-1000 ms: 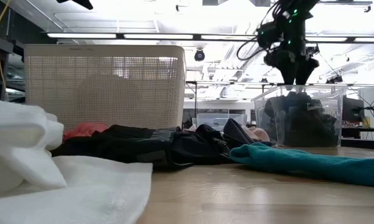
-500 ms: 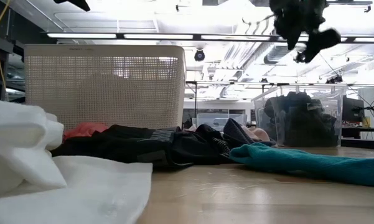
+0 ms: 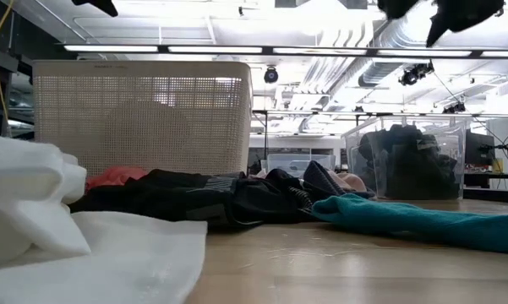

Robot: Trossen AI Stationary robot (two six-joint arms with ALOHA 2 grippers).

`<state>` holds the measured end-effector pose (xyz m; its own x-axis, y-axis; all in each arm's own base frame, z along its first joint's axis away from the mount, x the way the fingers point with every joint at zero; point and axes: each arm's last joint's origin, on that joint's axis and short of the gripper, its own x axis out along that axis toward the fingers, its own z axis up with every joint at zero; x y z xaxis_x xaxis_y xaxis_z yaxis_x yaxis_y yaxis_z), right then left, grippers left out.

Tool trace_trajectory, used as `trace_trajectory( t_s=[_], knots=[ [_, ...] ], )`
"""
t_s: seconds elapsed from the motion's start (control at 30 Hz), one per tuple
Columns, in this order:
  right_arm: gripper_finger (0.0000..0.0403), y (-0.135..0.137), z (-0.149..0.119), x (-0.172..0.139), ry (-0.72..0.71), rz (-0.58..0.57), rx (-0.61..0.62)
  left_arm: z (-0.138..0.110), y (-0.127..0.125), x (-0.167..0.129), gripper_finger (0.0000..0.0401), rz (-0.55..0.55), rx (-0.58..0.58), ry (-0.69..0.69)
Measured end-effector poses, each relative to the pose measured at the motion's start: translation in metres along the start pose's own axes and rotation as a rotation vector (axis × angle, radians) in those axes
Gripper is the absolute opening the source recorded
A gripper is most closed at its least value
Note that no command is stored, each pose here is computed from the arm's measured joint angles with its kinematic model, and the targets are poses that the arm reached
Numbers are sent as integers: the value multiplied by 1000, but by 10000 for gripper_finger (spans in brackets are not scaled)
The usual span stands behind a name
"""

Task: Pick & Place Cloths
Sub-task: Put the blue sock into the left transparent bin

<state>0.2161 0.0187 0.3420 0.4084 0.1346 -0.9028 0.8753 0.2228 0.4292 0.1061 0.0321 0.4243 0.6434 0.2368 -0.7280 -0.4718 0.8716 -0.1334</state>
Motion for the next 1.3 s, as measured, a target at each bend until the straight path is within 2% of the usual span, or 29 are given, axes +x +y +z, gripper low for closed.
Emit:
trace_trajectory(
  t_s=[0.17, 0.4, 0.57, 0.73, 0.9, 1.3],
  knots=[
    [301, 26, -32, 26, -3, 51, 29, -1, 0, 0, 216, -3, 35, 12],
    [301, 54, -71, 85, 56, 14, 58, -4, 1, 0, 216, 3, 62, 36],
    [301, 68, -94, 129, 119, 4, 155, -5, 1, -1, 216, 4, 67, 44],
    [301, 67, -110, 164, 129, -75, 306, -7, 2, -4, 216, 3, 83, 39],
    [301, 62, -117, 187, 101, -150, 399, -10, 3, -7, 216, 1, 88, 27],
    [301, 50, -117, 229, 34, -298, 471, -16, 5, -17, 216, -5, 83, 1]
  ],
)
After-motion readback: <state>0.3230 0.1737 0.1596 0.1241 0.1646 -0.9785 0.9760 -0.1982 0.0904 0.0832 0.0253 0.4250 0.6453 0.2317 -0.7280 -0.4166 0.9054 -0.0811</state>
